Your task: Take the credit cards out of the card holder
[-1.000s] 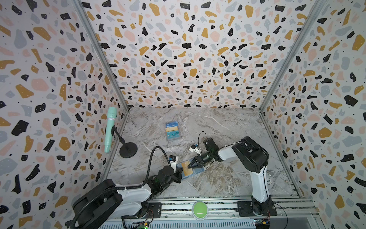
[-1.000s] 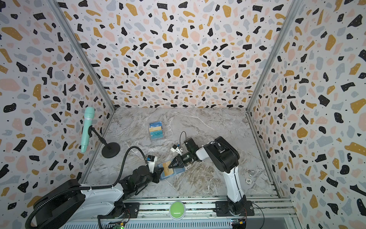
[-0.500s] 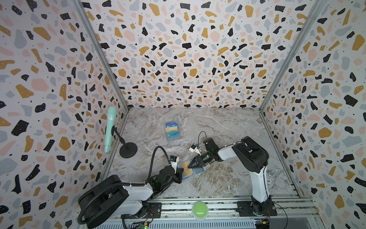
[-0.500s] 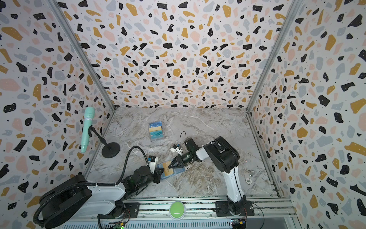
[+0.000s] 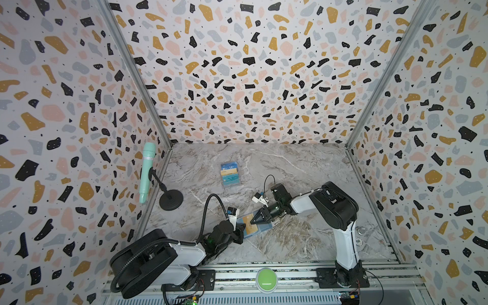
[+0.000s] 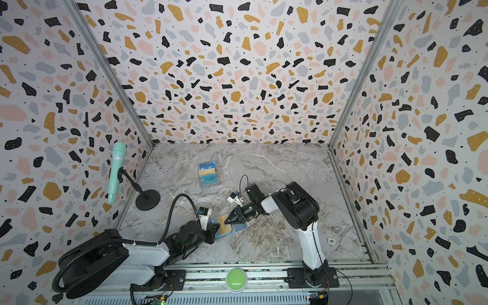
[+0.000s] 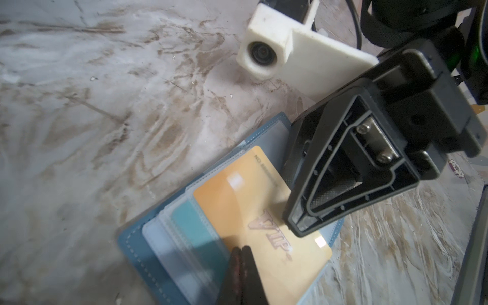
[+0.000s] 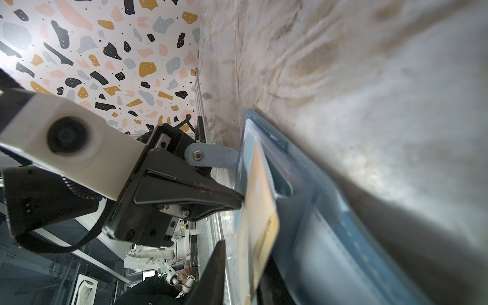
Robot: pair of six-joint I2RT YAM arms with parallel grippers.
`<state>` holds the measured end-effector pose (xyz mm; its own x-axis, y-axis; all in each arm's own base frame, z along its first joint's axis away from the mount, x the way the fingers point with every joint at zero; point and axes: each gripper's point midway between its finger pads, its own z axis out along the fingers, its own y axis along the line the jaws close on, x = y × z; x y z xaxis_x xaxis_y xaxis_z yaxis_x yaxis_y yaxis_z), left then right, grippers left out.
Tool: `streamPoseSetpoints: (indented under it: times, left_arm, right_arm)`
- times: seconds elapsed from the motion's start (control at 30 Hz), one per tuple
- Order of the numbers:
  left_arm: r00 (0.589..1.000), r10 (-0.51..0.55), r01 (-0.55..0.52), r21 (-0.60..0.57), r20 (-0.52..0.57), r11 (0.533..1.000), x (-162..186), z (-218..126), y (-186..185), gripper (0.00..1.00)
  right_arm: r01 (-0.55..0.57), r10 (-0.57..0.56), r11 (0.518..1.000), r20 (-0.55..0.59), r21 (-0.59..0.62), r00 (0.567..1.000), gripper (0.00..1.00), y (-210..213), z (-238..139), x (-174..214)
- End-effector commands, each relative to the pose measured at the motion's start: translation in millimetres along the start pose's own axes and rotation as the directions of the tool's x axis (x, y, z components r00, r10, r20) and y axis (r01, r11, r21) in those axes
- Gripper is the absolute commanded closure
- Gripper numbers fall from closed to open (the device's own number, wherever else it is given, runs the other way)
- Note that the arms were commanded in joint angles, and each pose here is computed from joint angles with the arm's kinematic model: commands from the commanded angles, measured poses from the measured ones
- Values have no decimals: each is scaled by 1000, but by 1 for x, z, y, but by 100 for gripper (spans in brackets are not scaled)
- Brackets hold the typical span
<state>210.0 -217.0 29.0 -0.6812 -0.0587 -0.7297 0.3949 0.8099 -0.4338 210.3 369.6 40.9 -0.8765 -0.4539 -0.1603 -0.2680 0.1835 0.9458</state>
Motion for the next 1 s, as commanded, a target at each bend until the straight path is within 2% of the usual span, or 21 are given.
streamPoseSetpoints:
  times: [0.0,0.33,0.53,0.97]
  left_arm:
    - [998,20,-22,-40,-64,999,16,2,10,100]
    - [991,39,-56,-133,-124,990,28,0,28,100]
    - [990,40,-59,-143,-134,988,30,2,30,100]
    - [989,35,-55,-140,-142,989,33,4,30,100]
  right_arm:
    - [-35,35,999,-9,30,999,78,-11,1,6]
    - [-7,7,1000,23,-13,1000,78,8,-16,-3]
    - [-1,3,999,45,-39,999,82,14,-26,-6]
    - [-4,7,999,69,-44,998,83,14,-37,-7]
